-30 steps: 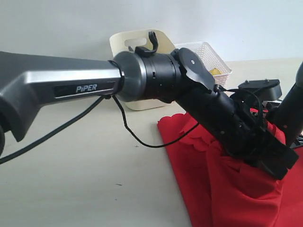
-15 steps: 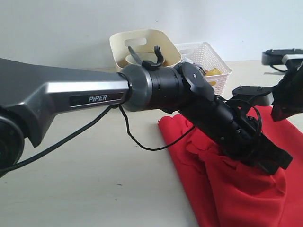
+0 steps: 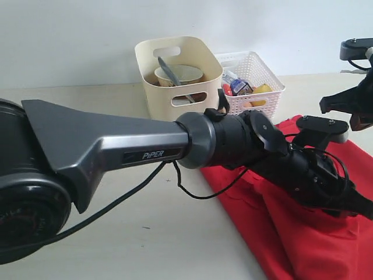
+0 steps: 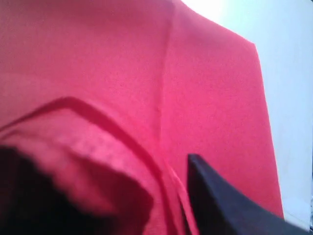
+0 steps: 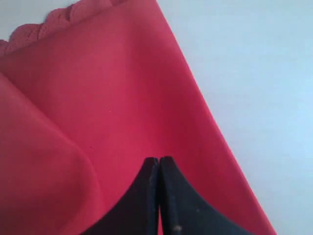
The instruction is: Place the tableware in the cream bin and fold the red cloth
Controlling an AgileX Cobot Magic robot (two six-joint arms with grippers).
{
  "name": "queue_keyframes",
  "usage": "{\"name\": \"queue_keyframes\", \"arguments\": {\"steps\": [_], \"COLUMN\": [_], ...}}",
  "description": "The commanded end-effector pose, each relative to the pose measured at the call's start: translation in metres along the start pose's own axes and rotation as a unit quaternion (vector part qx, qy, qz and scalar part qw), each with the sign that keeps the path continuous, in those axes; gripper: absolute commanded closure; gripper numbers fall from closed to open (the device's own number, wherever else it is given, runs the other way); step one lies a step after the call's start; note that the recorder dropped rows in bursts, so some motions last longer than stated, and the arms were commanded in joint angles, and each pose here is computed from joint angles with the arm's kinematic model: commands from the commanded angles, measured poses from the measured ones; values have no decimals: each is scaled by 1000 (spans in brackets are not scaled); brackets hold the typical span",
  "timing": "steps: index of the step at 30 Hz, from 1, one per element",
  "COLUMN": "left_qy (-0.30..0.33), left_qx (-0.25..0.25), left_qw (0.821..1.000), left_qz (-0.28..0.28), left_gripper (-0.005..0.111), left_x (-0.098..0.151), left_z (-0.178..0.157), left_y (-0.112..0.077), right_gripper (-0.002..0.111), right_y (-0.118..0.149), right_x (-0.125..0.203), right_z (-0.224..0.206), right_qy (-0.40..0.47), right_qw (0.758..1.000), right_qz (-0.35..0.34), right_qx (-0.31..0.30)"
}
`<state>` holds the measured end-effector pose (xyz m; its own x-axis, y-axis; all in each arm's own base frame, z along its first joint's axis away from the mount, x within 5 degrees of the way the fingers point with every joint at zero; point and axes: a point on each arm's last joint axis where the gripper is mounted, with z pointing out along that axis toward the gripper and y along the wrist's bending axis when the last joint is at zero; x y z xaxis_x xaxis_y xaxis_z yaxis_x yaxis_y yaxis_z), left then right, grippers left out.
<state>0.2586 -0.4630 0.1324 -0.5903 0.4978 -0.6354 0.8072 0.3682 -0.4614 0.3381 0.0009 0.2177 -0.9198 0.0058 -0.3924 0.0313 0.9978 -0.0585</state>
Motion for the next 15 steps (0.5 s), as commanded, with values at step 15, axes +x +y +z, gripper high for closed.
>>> {"name": "queue_keyframes", "arguments": {"steps": [15], "left_qy": [34], "left_qx": [80], "left_qw": [991], "left_qz": [102], "left_gripper": [25], "left_x": [-21], "left_z": [-8], "left_y": [-53], "right_gripper": [108], "right_y": [13], "right_x": [-12], "right_z": [-6], "right_qy": [-62], "right_qw": [995], "right_qz": [34], "right_qx": [-72]}}
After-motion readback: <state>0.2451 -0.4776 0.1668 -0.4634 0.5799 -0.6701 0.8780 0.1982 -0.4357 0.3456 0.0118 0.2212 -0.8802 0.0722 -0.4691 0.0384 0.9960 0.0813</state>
